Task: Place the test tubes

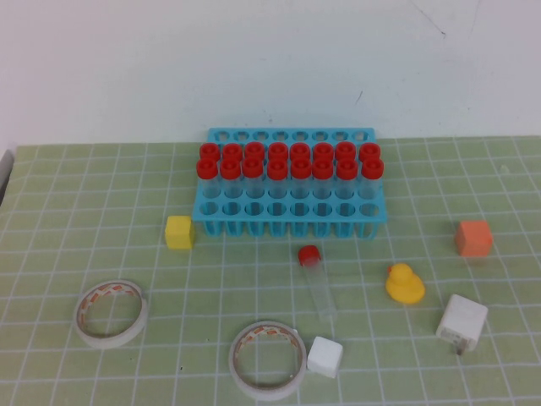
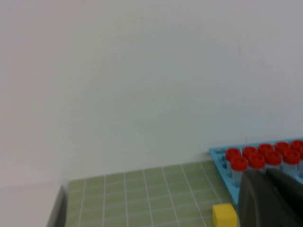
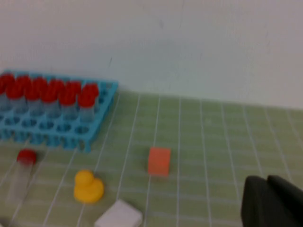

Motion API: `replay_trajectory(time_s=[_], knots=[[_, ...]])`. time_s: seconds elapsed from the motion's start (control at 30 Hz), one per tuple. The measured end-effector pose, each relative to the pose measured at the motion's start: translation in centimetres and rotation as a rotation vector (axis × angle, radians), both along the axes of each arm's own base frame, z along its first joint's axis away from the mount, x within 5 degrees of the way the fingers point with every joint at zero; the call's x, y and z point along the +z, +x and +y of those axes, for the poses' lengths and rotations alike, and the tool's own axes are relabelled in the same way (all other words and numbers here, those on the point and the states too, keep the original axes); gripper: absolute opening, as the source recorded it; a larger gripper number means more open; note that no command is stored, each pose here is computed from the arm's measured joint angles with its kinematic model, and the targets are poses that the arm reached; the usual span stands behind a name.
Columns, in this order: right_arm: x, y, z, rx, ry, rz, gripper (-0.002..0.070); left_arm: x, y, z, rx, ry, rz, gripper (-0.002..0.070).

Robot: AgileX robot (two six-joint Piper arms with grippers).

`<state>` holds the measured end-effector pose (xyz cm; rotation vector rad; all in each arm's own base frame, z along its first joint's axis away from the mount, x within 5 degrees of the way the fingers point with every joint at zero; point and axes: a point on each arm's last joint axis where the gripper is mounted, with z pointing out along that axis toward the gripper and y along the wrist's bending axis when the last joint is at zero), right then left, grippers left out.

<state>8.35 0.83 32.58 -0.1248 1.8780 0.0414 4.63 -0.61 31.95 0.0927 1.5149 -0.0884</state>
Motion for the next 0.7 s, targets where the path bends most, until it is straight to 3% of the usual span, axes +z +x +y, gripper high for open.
replay_trajectory(time_s=[0.1, 0.43, 0.7], knots=[[-0.5, 2.4, 0.6, 0.057, 0.020, 0.167, -0.0001, -0.8, 0.2, -0.1, -0.009, -0.017, 0.049, -0.0001], [-2.1, 10.3, 3.3, 0.366, 0.057, 0.458, -0.0001, -5.0, 1.1, -0.3, -0.018, -0.022, 0.249, -0.0001], [-5.1, 16.9, 5.7, 0.491, 0.035, 0.657, -0.0001, -5.1, 1.2, -0.4, -0.019, -0.094, 0.240, -0.0001]])
